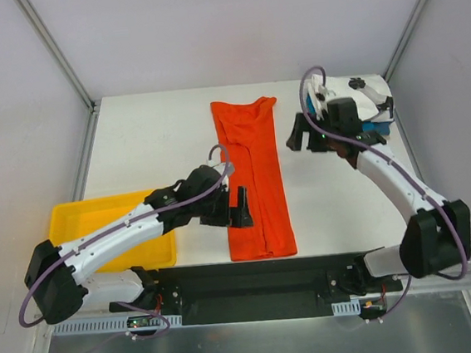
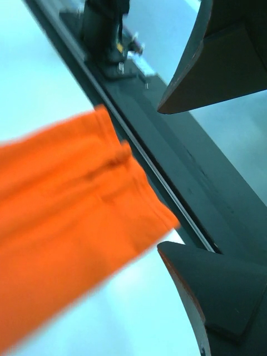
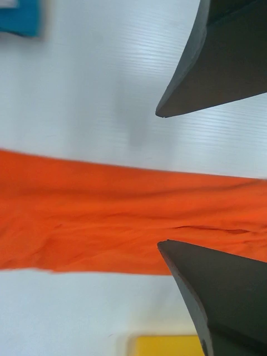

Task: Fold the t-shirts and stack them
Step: Fold the tshirt

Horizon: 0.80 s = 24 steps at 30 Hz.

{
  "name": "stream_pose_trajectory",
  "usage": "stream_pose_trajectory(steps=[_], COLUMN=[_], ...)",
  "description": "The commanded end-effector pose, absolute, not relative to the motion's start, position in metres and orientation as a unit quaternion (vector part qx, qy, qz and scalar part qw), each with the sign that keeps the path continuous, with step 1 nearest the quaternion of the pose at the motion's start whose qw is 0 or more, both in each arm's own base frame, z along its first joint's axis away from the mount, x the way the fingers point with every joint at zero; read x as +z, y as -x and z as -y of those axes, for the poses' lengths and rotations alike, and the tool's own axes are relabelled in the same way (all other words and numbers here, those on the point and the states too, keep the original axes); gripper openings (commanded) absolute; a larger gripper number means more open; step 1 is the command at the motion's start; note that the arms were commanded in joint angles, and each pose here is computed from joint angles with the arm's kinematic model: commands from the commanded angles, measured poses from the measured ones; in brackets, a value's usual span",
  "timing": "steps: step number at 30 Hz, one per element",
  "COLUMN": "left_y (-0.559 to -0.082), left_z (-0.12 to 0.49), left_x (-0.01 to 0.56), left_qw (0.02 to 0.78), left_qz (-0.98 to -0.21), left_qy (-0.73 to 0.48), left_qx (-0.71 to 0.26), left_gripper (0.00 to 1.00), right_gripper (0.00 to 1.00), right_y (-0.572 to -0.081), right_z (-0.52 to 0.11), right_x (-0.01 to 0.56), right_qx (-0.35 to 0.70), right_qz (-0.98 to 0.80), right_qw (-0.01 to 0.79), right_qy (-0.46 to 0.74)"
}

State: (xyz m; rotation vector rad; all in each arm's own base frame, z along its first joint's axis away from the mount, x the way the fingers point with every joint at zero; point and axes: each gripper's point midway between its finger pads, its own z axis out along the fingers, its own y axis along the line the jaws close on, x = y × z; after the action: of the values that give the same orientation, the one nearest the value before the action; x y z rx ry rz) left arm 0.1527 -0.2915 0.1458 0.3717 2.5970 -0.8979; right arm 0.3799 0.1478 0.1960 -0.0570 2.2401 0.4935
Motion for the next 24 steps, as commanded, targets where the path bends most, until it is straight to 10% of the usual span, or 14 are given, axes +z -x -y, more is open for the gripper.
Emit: stream_pose_trajectory(steps=[1, 14, 24], left_y=[-0.132, -0.104, -0.093], left_z=[0.246, 0.259, 0.265], left_x=[0.106, 0.052, 0.029], left_qw=[0.153, 0.058, -0.003], left_qz=[-0.950, -0.952, -0.958], left_qy=[-0.062, 0.001, 0.006], left_qx=[-0.265, -0.301, -0.287], left_gripper=[0.99, 0.86, 0.42], right_gripper=[0.97, 0.99, 0.93], right_y=[-0.305, -0.129, -0.084], right_z=[-0.142, -0.159, -0.181], right_x=[0.144, 0.069, 0.047], right_qx=[0.223, 0.262, 0.311], right_qz=[-0.918, -0.954, -0.949], right_qw=[0.322, 0.143, 0.046], right_qy=[-0.063, -0.017, 0.019])
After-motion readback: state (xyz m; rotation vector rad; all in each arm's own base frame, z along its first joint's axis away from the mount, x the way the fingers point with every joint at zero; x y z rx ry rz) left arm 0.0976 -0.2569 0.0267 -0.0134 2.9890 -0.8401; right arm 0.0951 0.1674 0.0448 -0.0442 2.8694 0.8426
